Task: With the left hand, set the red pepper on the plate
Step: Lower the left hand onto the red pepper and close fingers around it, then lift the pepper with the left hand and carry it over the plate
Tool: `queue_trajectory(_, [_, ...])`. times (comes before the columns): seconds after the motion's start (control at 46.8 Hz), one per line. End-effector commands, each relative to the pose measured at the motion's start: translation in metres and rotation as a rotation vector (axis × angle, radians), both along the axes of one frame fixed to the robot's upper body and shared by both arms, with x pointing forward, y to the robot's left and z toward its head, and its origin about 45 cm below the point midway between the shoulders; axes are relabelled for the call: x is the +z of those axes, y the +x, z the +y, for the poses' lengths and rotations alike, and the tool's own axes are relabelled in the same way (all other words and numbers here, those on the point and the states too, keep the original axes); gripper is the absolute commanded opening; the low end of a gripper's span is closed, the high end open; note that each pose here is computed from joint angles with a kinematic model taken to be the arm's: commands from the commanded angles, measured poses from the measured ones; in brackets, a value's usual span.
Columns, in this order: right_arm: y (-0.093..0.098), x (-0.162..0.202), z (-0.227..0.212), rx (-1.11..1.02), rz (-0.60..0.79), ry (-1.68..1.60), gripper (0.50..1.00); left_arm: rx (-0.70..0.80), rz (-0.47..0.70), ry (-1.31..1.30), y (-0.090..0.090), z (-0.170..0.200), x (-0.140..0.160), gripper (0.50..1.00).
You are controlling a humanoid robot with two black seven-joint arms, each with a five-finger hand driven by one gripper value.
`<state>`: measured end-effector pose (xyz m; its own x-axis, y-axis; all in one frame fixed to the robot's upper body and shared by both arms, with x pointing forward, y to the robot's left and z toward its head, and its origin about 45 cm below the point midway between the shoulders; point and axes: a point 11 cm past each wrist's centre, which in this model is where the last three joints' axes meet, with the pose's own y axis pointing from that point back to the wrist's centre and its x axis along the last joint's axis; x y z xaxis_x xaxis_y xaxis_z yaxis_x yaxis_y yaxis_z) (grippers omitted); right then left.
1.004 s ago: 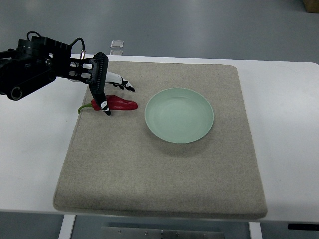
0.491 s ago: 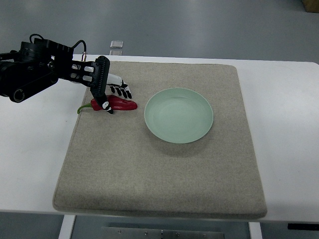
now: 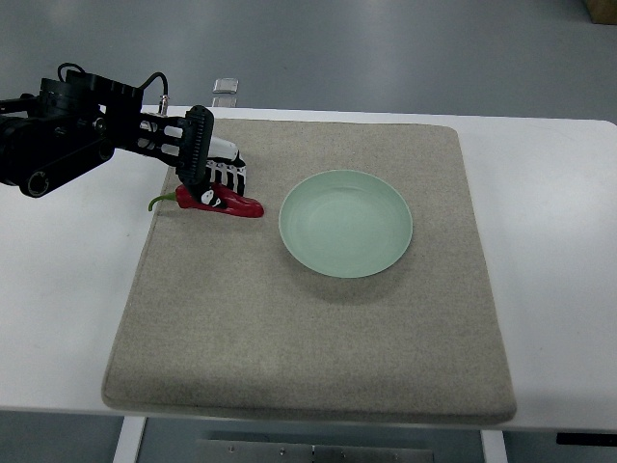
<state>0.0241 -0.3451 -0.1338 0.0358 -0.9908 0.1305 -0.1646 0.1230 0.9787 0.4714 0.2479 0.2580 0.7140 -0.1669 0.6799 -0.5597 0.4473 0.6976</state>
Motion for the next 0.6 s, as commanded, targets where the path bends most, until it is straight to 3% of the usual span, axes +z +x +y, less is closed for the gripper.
queue_trajectory(0.0, [0.001, 0.000, 0.000, 0.000, 0.000, 0.000, 0.932, 0.001, -0.001, -0.003, 0.000, 0.000, 0.001, 0.500])
queue_trajectory(0.278, [0.001, 0.000, 0.000, 0.000, 0.000, 0.000, 0.932, 0.002, -0.031, -0.032, 0.005, -0.006, 0.011, 0.500])
queue_trajectory(0.363, [0.000, 0.000, 0.000, 0.000, 0.000, 0.000, 0.932, -0.007, -0.065, -0.051, 0.011, -0.012, 0.029, 0.500])
queue_trajectory(0.577, [0.001, 0.000, 0.000, 0.000, -0.002, 0.000, 0.932, -0.069, -0.094, -0.100, 0.015, -0.051, 0.049, 0.500])
